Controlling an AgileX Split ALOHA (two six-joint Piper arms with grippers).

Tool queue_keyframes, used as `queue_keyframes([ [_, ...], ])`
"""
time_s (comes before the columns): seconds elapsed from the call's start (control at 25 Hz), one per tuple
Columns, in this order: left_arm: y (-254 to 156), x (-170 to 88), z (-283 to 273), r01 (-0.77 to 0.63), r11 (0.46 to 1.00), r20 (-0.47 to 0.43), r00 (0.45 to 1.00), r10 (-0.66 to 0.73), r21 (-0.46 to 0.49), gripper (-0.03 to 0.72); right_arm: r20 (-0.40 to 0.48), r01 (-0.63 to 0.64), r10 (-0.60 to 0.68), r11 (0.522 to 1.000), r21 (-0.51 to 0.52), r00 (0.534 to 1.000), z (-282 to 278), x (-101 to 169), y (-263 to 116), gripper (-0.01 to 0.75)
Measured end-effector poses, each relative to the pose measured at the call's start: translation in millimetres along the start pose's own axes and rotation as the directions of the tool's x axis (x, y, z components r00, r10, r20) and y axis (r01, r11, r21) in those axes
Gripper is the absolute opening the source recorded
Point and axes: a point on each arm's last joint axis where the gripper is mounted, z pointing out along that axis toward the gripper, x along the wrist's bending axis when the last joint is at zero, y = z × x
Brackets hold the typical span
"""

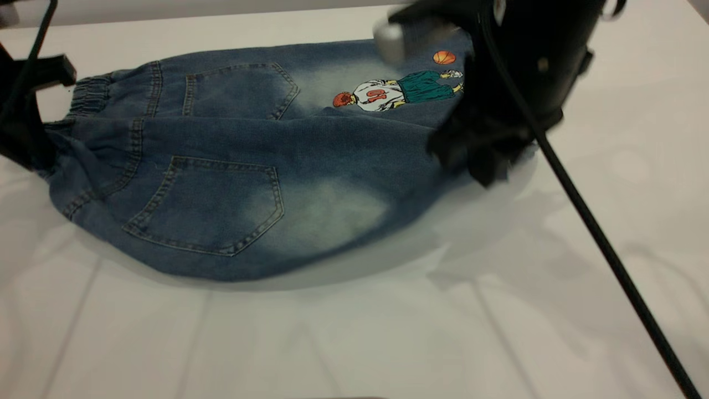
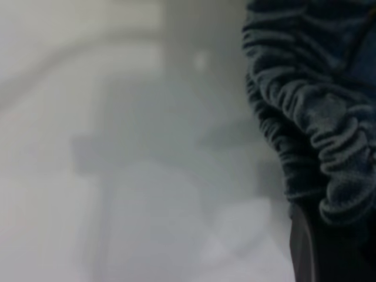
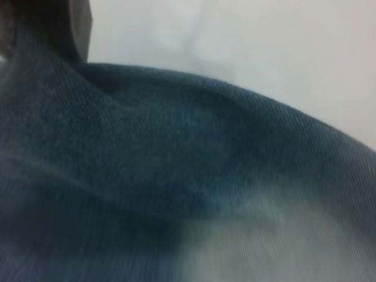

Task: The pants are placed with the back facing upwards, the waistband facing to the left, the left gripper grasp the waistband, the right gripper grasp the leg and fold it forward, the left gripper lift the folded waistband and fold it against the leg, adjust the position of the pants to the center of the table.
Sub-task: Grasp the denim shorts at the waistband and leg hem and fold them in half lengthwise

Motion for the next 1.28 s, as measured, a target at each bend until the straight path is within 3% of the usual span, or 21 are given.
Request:
queue_keyframes([
  [0.4, 19, -11, -28, 0.053, 0.994, 0.071, 0.996, -0.047, -0.095, 0.062, -0.024, -0.100, 0.098, 0.989, -0.107, 0.995, -15, -18, 20, 0.039],
  [0.72, 27, -18, -30, 0.186, 0.970, 0.169, 0.973, -0.160, -0.154, 0.062, -0.063, -0.352, 0.347, 0.912, -0.209, 0.936, -18, -80, 21, 0.039],
  [0.96, 33, -24, -32, 0.349, 0.922, 0.274, 0.915, -0.297, -0.167, 0.064, -0.122, -0.462, 0.446, 0.847, -0.263, 0.887, -22, -115, 17, 0.039],
  [1.28, 40, -28, -35, 0.544, 0.825, 0.390, 0.800, -0.456, -0.152, 0.065, -0.180, -0.475, 0.440, 0.797, -0.374, 0.880, -27, -120, 27, 0.039],
])
